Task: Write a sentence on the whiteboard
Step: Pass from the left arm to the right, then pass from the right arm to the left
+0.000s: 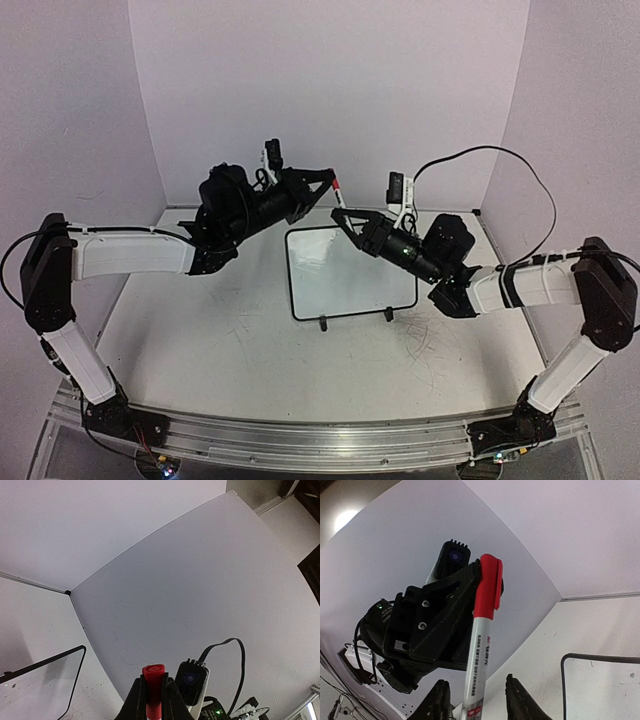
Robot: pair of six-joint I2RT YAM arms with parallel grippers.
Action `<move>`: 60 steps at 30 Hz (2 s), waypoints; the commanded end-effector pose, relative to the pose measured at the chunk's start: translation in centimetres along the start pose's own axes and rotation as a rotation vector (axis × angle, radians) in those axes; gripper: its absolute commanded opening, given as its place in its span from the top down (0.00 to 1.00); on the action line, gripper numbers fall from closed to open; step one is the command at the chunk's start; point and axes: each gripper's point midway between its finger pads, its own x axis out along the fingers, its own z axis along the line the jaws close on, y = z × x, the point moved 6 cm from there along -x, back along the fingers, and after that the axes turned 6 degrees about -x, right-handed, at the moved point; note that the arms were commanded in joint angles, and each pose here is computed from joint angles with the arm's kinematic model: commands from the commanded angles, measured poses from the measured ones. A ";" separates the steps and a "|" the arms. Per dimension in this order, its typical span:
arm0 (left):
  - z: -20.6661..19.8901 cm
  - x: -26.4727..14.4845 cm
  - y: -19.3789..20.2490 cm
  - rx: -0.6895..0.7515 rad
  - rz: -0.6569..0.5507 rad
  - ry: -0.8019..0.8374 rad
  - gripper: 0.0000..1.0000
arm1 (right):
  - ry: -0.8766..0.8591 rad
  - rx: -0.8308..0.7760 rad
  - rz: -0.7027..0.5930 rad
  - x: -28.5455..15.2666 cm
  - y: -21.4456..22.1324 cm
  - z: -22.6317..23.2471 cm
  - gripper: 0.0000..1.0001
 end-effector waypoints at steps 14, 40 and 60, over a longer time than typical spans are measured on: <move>2.6 -5.8 -1.1 0.093 0.152 -0.072 0.07 | 0.176 -0.317 0.236 -1.3 -0.2 -0.4 1.00; 4.6 -6.1 4.0 0.121 0.774 -0.118 0.45 | -0.078 -0.575 0.713 -2.3 3.4 0.8 1.00; 4.0 -6.6 4.9 0.083 0.846 -0.054 0.75 | -0.127 -0.580 0.753 -2.6 4.5 0.6 1.00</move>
